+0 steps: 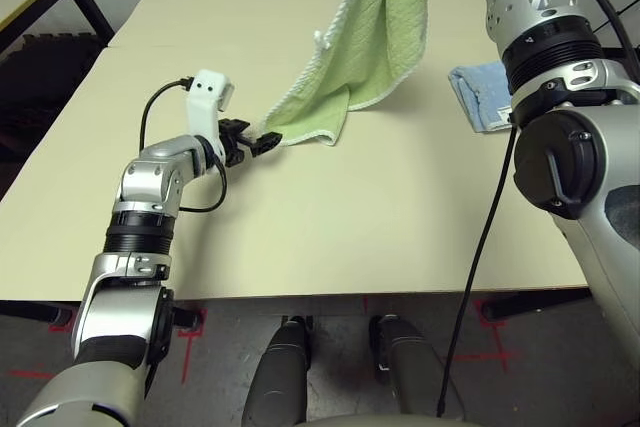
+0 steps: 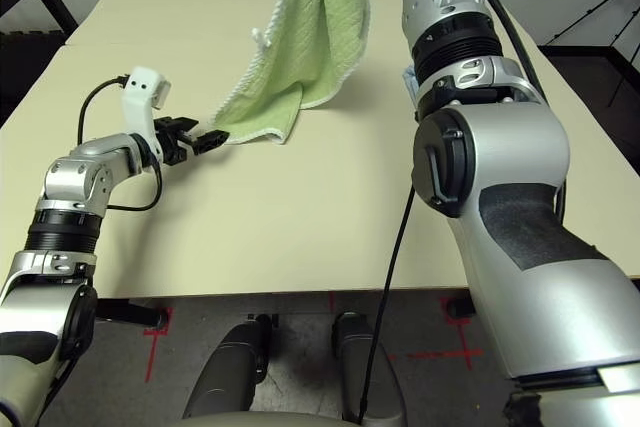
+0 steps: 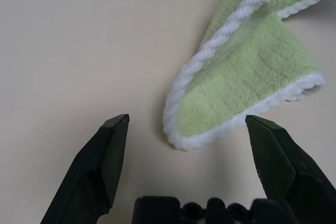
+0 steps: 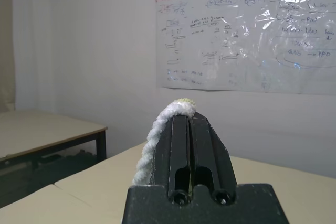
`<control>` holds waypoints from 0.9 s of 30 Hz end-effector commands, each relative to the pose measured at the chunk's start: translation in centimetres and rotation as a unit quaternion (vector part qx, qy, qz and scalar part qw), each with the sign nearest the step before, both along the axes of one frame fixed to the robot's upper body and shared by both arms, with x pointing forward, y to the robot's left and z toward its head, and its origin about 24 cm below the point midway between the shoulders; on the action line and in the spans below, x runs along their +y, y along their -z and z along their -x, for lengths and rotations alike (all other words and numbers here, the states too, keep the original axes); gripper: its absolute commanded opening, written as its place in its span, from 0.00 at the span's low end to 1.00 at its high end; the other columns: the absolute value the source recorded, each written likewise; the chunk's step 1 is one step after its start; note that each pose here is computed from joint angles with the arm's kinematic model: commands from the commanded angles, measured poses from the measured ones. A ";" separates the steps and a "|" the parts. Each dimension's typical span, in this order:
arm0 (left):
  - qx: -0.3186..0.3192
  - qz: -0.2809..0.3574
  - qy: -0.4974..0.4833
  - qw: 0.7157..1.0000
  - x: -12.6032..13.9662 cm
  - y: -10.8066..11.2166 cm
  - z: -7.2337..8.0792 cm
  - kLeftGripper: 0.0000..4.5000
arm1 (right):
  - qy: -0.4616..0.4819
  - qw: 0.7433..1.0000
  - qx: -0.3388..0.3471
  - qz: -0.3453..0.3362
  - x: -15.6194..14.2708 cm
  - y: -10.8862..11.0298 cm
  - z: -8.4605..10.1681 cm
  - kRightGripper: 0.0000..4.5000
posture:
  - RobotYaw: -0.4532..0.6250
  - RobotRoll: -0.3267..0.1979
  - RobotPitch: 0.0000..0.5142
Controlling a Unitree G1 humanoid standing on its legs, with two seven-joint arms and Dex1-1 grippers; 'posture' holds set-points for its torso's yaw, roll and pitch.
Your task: Fold the towel and set it aside.
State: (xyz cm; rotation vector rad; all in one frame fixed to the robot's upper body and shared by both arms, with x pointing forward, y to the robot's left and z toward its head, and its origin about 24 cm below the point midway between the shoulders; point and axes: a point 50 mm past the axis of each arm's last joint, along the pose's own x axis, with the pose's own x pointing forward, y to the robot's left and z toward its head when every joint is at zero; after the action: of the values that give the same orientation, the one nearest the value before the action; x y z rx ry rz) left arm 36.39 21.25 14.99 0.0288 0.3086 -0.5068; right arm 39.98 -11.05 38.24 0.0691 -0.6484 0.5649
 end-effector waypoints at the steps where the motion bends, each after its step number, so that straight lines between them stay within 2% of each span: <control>1: 0.013 -0.007 -0.005 1.000 -0.3 0.6 -0.4 1.00 | -0.005 1.000 -0.015 -0.001 0.1 -0.5 0.3 0.01 | 0.46 0.62 0.29; 2: 0.016 -0.010 -0.011 1.000 -0.4 0.7 -0.6 1.00 | -0.005 1.000 -0.015 -0.001 0.1 -0.5 0.3 0.01 | 0.46 0.62 0.29; 5: 0.018 -0.013 -0.026 0.999 -0.4 1.0 -1.1 0.87 | -0.006 1.000 -0.018 0.000 0.1 -0.6 0.4 0.00 | 0.45 0.62 0.29; 11: 0.036 -0.020 -0.031 0.999 0.0 2.1 -1.5 0.37 | -0.005 1.000 -0.020 0.000 0.1 -0.7 0.4 0.00 | 0.45 0.62 0.29; 15: 0.050 -0.026 -0.021 0.998 0.6 2.1 -1.2 0.01 | -0.002 1.000 -0.021 0.001 -0.1 -0.7 0.4 0.00 | 0.44 0.62 0.29; 20: 0.041 -0.032 -0.019 0.998 1.9 0.9 -0.7 0.01 | 0.008 1.000 -0.011 0.005 -0.7 -0.1 0.1 0.00 | 0.45 0.62 0.29; 23: 0.015 -0.021 -0.021 0.999 2.2 -0.9 -0.4 0.01 | 0.018 1.000 0.002 0.008 -1.7 1.0 -0.2 0.00 | 0.46 0.62 0.29; 27: -0.038 -0.055 -0.027 0.997 3.0 -4.3 0.1 0.01 | 0.051 0.998 0.025 0.021 -4.8 3.6 -0.8 0.00 | 0.47 0.62 0.29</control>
State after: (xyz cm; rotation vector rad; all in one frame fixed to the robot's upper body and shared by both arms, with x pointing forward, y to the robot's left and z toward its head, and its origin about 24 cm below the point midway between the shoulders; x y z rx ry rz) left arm 36.62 23.76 18.05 0.1238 0.2895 -0.4449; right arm 40.81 -14.59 35.15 0.0367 -0.5845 0.4959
